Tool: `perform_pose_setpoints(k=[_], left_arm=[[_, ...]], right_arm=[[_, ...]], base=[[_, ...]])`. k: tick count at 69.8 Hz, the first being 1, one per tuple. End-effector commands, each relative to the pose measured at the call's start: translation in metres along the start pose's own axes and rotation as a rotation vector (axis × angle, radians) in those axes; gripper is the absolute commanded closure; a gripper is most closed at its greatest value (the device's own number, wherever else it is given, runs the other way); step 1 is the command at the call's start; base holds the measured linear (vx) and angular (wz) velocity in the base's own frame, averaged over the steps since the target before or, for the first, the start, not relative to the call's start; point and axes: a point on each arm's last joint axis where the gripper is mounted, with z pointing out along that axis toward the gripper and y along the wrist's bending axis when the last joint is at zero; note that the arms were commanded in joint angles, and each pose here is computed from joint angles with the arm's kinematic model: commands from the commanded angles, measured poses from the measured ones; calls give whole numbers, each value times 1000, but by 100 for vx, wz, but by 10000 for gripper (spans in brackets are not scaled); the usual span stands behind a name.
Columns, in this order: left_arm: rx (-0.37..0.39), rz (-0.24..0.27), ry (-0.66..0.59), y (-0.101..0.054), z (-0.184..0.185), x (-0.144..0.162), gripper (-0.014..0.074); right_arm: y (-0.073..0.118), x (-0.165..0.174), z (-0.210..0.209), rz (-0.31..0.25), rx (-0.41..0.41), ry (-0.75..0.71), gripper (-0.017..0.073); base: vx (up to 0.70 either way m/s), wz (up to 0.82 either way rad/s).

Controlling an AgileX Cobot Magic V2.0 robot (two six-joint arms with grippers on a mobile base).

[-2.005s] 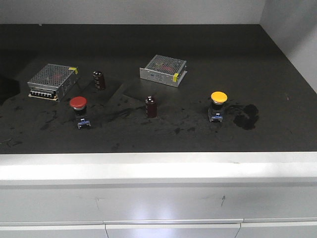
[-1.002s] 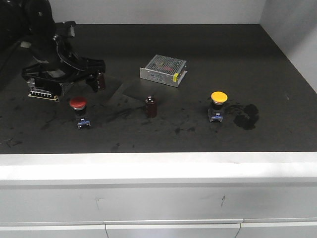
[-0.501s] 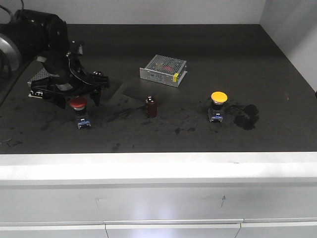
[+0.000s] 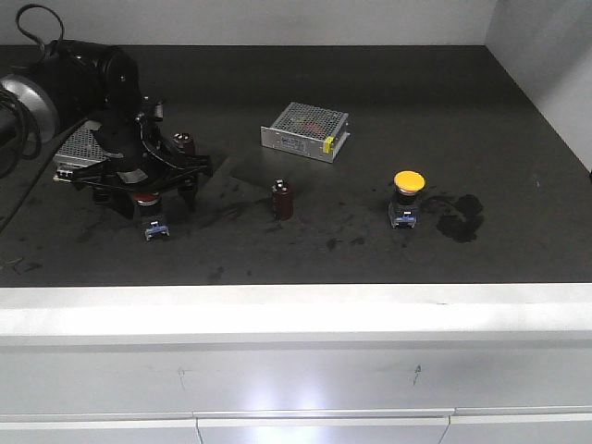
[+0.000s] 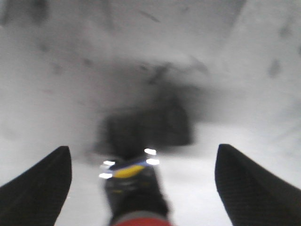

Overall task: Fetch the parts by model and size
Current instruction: 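Lower the left gripper over the red-capped push-button switch, then close the left gripper on the red switch and lift it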

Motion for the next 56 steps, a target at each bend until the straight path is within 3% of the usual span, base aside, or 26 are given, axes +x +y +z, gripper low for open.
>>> perform_pose_setpoints(k=[1,13,22,34,52,56], left_arm=[[46,-14,-80,-4,-36,-1,19],[59,-18,-75,-5,-36,0,26],[58,-18,-75,-5,-36,0,90],[58,-18,-75,-5,-36,0,256],[55,17,-77,-5,-36,0,603],[55,40,-79,-5,-37,0,603]], right_arm=[[1,-16,-1,-19,-10,-100,-35],[1,-16,-1,-19,-10,-100,-35],[1,-16,-1,-19,-10,-100,-35],[1,-16,-1,-24,-9,-100,-36],[1,-16,-1,-48,-4,-100,-36],[1,-16,-1,-48,-4,-100,-36]], base=[[0,0],[0,0],[0,0],[0,0],[0,0],[0,0]])
